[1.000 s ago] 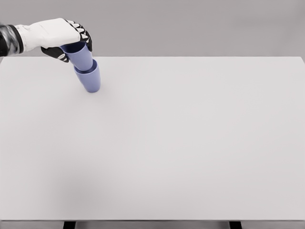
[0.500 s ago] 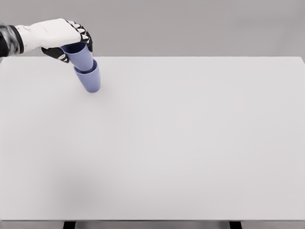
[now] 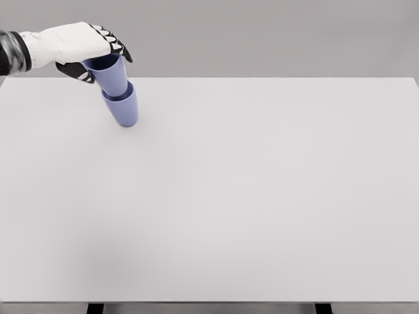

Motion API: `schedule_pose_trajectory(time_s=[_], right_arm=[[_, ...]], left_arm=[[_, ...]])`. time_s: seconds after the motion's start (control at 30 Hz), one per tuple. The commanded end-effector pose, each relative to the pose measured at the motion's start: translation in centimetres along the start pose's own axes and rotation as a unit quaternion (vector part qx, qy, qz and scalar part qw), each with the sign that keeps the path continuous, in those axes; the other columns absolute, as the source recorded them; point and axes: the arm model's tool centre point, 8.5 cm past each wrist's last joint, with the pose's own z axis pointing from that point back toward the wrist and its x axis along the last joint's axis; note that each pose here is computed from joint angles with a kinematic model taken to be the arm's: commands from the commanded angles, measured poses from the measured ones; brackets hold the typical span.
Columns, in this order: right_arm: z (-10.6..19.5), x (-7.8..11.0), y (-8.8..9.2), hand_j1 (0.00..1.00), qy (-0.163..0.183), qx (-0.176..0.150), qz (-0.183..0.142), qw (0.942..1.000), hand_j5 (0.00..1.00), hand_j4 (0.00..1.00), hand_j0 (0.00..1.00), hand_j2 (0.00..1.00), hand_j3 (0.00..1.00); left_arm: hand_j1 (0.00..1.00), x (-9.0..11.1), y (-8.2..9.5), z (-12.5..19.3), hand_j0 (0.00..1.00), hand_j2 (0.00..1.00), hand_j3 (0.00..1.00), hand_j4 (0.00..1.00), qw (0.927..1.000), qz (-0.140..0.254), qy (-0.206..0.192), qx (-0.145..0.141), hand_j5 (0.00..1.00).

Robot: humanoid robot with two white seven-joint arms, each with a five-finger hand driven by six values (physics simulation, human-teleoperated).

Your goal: Place the right cup on the left cup with left arm

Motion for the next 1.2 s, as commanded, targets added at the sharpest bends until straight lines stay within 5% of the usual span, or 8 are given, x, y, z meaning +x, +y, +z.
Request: schedule_pose_trajectory(time_s=[0.0,0.17,0.3,0.47,0.6,0.73,1.17], right_arm=[[0.0,0.0,0.0,1.0,0.0,0.0,-0.001,1.0,1.0,1.0,1.0,1.0,1.0],[0.0,0.0,0.0,1.0,0.0,0.0,-0.001,1.0,1.0,1.0,1.0,1.0,1.0],[0.0,0.0,0.0,1.0,0.0,0.0,-0.001,1.0,1.0,1.0,1.0,1.0,1.0],[0.0,0.0,0.0,1.0,0.0,0.0,-0.001,1.0,1.0,1.0,1.0,1.0,1.0],[0.0,0.0,0.0,1.0,0.0,0.0,-0.001,1.0,1.0,1.0,1.0,1.0,1.0],[0.0,0.0,0.0,1.0,0.0,0.0,-0.001,1.0,1.0,1.0,1.0,1.0,1.0],[0.0,0.0,0.0,1.0,0.0,0.0,-0.001,1.0,1.0,1.0,1.0,1.0,1.0]], left_arm=[[0.94,-0.1,0.0,0.1,0.94,0.94,0.94,0.94,1.0,0.002,0.001,0.002,0.94],[1.0,0.5,0.5,-0.2,1.0,1.0,1.0,1.0,0.9999,-0.002,-0.007,0.008,1.0],[1.0,0.4,1.7,0.6,1.0,1.0,1.0,1.0,0.9986,0.024,-0.023,0.041,1.0],[1.0,-0.2,3.8,6.2,1.0,1.0,1.0,1.0,0.9945,0.039,-0.035,0.091,1.0],[1.0,4.5,3.0,9.0,1.0,1.0,1.0,1.0,0.9924,0.009,-0.097,0.076,1.0],[1.0,8.0,0.0,11.0,1.0,1.0,1.0,1.0,0.9896,0.015,-0.14,0.028,1.0],[1.0,7.3,-0.5,13.5,1.0,1.0,1.0,1.0,0.9904,0.041,-0.132,0.011,1.0]])
